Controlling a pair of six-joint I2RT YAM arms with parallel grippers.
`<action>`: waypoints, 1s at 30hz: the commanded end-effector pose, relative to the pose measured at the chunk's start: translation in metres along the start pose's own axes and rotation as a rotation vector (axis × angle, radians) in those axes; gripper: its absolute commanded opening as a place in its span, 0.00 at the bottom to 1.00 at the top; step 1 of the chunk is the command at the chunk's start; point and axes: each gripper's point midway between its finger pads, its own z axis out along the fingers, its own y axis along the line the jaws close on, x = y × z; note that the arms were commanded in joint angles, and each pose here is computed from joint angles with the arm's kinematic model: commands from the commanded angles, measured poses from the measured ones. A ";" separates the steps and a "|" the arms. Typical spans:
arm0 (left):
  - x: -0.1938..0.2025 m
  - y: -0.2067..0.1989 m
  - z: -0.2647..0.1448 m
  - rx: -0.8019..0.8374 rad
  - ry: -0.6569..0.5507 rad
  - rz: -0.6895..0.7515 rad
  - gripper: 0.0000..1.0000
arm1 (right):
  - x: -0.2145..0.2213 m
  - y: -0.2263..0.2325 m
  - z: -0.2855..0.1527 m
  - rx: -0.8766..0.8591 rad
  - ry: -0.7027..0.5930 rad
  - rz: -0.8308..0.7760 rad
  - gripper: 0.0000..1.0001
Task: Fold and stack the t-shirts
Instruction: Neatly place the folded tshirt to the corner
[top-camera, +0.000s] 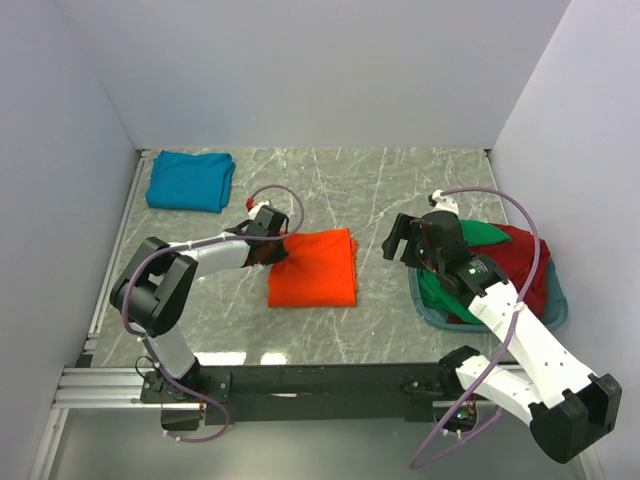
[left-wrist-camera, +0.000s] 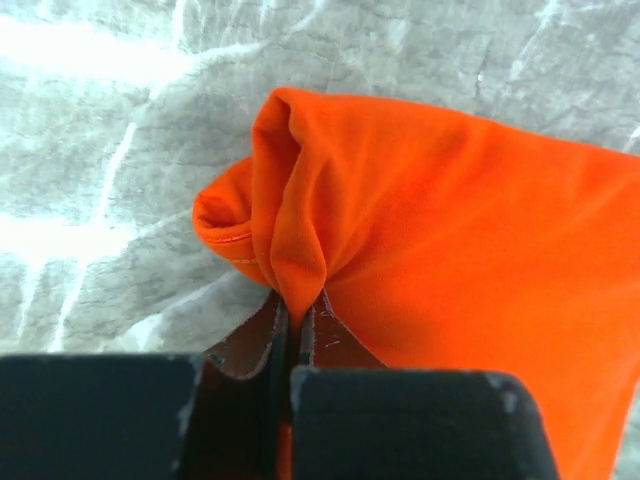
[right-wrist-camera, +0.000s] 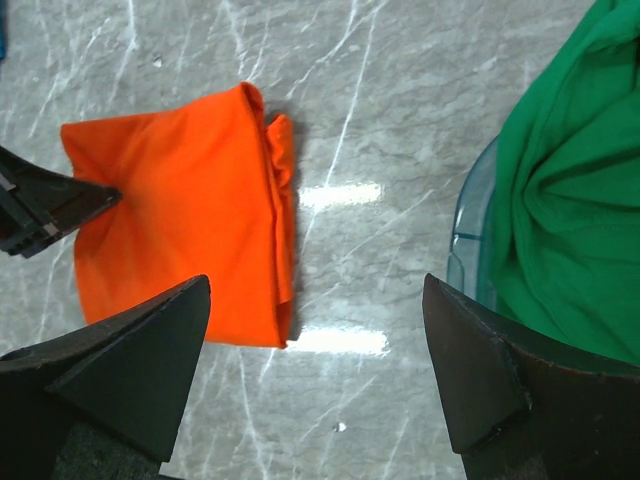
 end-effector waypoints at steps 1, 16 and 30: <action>-0.003 0.033 0.001 -0.178 -0.016 0.080 0.01 | -0.010 -0.008 0.002 0.033 -0.048 -0.028 0.92; -0.179 0.066 -0.029 -0.394 -0.407 0.307 0.01 | -0.018 -0.025 0.007 0.091 -0.104 -0.078 0.93; -0.314 0.113 -0.048 -0.547 -0.580 0.451 0.01 | -0.016 -0.039 0.020 0.147 -0.082 -0.073 0.92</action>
